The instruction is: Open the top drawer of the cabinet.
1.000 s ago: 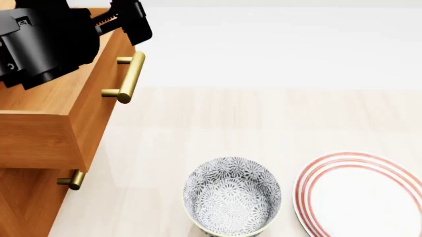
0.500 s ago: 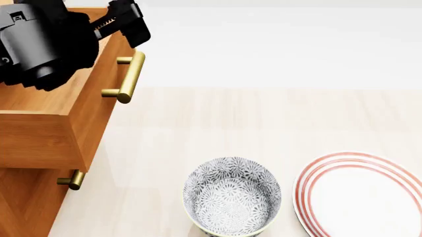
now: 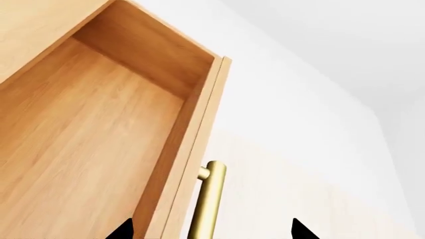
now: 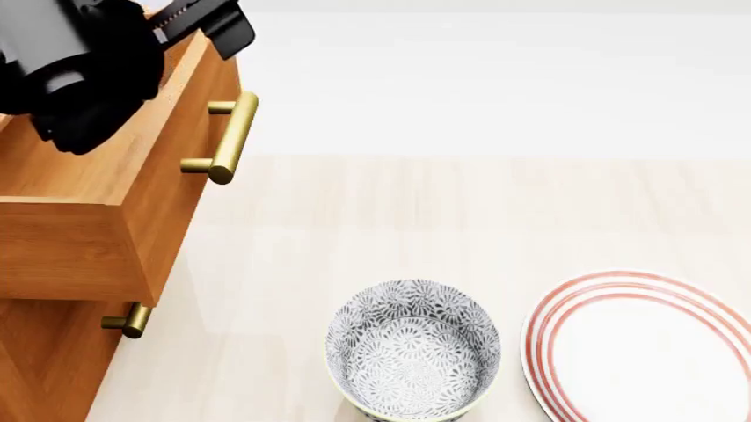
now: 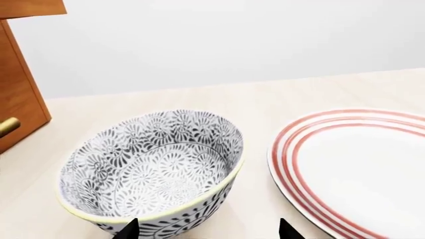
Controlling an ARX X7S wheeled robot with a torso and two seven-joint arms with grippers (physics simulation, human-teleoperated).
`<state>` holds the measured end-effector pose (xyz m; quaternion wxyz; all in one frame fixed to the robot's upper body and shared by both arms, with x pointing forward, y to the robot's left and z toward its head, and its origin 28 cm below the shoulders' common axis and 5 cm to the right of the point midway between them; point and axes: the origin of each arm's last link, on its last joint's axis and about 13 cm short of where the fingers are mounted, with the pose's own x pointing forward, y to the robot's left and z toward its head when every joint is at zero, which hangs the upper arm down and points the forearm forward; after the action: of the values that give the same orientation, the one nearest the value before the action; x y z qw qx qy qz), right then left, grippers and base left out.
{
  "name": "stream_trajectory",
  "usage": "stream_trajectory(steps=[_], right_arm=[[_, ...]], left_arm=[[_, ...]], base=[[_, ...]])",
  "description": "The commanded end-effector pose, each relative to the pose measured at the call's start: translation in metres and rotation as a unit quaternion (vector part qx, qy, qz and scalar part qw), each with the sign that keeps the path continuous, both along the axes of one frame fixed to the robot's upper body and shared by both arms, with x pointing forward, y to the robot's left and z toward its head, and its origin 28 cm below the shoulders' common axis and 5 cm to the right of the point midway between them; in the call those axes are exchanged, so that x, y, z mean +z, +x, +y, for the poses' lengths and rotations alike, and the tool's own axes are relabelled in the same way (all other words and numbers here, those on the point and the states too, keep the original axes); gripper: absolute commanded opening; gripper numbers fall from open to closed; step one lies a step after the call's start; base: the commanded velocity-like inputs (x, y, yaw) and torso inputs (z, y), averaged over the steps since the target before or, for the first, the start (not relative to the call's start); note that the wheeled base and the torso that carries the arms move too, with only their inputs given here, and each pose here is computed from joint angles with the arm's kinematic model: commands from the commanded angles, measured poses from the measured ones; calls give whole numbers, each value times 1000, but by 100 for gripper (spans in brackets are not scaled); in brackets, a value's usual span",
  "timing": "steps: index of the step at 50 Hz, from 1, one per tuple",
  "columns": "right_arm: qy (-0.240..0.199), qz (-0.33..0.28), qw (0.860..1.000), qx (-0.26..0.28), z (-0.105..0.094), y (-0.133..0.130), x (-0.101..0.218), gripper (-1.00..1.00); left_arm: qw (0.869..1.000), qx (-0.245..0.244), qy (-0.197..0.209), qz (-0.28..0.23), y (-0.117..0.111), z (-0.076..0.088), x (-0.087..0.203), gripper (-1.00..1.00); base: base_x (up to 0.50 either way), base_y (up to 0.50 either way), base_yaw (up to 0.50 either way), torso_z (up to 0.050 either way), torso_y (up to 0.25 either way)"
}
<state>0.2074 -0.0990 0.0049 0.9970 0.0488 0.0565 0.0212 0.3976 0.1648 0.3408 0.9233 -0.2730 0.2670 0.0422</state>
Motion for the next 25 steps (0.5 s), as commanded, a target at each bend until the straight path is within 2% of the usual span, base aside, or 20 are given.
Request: stream_trajectory(steps=[1, 13, 25], right_arm=[[1, -6, 1000, 6, 2, 0, 0, 100], [2, -3, 1000, 9, 2, -1, 0, 100], [2, -3, 1000, 10, 2, -1, 0, 100]], left_arm=[[1000, -6, -22, 10, 3, -6, 5, 100], [998, 17, -24, 48, 11, -2, -9, 100], [998, 2, -28, 59, 9, -9, -14, 100]], base=[[0, 0, 0, 0, 0], [0, 0, 0, 0, 0], [0, 0, 0, 0, 0]])
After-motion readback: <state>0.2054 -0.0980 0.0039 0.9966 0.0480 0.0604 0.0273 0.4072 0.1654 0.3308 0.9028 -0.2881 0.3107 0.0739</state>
